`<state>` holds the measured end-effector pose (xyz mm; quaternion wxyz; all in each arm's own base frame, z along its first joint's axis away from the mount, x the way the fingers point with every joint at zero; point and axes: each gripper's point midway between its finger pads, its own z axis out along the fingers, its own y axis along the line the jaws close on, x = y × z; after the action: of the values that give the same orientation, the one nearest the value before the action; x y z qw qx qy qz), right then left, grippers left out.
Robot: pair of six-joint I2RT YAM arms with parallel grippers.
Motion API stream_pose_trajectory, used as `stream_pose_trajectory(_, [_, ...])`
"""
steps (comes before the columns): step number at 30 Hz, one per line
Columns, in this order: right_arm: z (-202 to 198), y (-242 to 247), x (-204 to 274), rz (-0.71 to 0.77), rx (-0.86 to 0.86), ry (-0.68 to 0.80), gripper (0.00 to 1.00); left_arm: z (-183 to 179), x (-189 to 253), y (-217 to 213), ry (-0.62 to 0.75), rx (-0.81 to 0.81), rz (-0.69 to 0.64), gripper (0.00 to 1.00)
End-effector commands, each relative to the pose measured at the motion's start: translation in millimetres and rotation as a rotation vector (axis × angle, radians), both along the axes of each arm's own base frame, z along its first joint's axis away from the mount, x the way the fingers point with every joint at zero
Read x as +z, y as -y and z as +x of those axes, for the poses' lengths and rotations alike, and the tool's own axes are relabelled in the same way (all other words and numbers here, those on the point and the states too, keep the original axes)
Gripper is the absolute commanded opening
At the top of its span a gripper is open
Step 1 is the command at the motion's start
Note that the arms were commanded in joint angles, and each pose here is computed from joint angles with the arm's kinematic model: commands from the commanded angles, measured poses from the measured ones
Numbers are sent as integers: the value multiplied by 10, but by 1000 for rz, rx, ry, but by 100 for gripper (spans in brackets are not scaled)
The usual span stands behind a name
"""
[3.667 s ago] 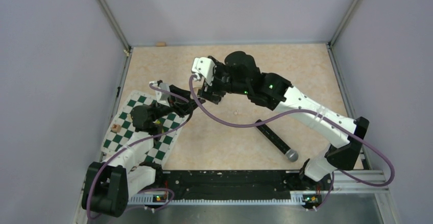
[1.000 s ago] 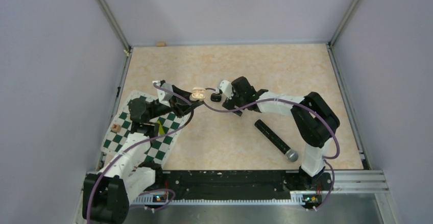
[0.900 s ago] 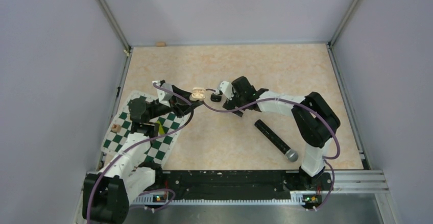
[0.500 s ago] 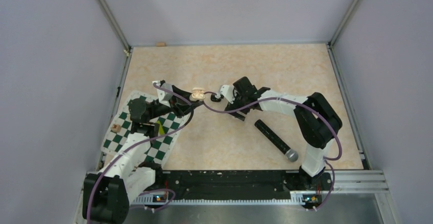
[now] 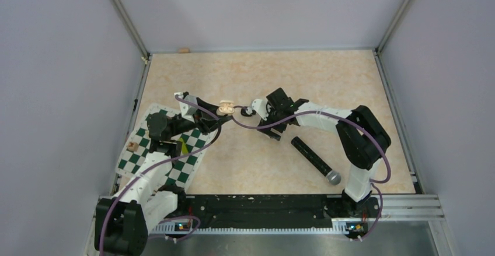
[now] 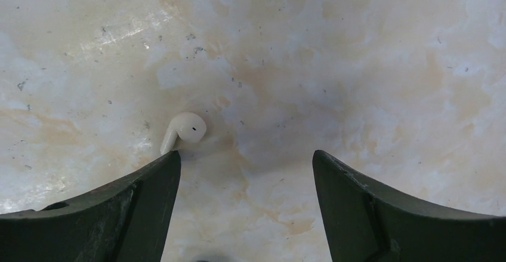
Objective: Insert the wireless bluetooth earbuds into the charging case
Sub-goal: Pick up the earbud from the center of the board.
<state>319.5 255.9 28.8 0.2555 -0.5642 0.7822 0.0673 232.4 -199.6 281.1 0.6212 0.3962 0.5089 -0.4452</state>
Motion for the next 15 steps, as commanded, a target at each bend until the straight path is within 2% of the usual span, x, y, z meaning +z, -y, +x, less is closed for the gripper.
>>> stream_pose_trajectory(1, [-72,-101,-8,31,6,-61,81,-16,61,-16,54,5,-7,0])
stream_pose_trajectory(15, [-65,-392,-7,64,-9,-22,76,-14,66,-17,48,6,-8,0])
